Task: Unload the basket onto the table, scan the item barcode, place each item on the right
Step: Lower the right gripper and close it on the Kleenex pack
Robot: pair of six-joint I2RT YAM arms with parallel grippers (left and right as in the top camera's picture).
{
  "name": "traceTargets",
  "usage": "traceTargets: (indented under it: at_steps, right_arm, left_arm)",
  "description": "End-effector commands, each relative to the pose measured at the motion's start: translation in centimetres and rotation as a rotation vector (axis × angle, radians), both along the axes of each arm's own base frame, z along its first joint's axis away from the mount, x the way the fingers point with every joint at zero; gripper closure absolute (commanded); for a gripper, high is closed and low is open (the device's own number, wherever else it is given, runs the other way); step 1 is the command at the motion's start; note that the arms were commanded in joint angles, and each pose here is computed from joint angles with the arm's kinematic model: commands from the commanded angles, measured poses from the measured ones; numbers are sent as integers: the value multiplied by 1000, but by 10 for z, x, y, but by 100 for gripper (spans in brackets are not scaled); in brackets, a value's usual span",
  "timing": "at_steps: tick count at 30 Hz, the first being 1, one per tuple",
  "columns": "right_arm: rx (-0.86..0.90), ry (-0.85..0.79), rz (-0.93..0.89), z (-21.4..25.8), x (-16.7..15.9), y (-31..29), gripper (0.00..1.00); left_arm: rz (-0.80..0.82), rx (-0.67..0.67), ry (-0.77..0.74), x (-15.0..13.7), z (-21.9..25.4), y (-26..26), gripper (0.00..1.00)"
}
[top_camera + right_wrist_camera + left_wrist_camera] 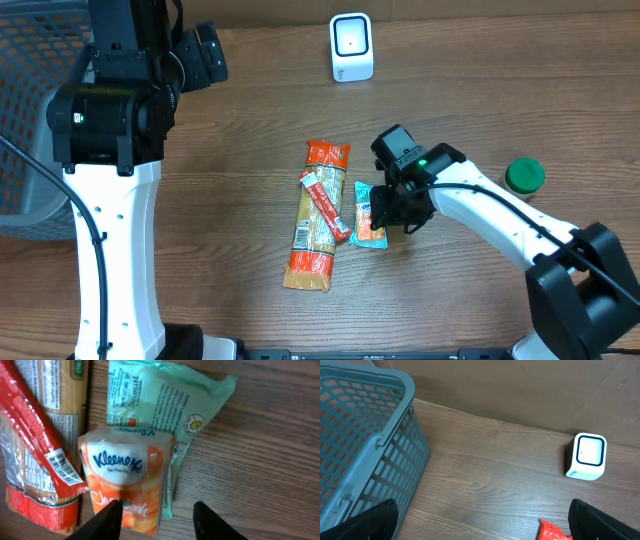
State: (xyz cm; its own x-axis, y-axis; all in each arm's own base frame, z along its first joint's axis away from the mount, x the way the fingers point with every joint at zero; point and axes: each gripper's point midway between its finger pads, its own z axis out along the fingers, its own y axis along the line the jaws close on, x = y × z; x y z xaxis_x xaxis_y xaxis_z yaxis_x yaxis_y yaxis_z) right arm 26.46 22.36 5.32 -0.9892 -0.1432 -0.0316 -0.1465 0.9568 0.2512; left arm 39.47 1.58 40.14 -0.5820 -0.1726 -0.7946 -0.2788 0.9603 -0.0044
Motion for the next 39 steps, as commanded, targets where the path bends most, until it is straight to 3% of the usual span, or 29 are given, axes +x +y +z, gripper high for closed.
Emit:
traceTargets:
  at_steps: [1, 5, 10, 32, 37, 39]
  right_arm:
    - [9, 24, 7, -5, -5, 4, 55]
    - [11, 20, 23, -5, -8, 8, 56]
    - [6, 24, 3, -5, -9, 8, 65]
    - [33, 26, 11, -7, -5, 5, 64]
    - [61, 18, 14, -24, -9, 6, 67]
    - [77, 14, 17, -30, -10, 7, 72]
  left_arm:
    - [1, 20, -9, -1, 5, 3, 0]
    - [1, 20, -9, -1, 5, 3, 0]
    - [1, 20, -9, -1, 5, 3, 0]
    - [1, 20, -9, -1, 5, 3, 0]
    - [1, 20, -9, -1, 5, 3, 0]
    - [1, 20, -9, -1, 5, 3, 0]
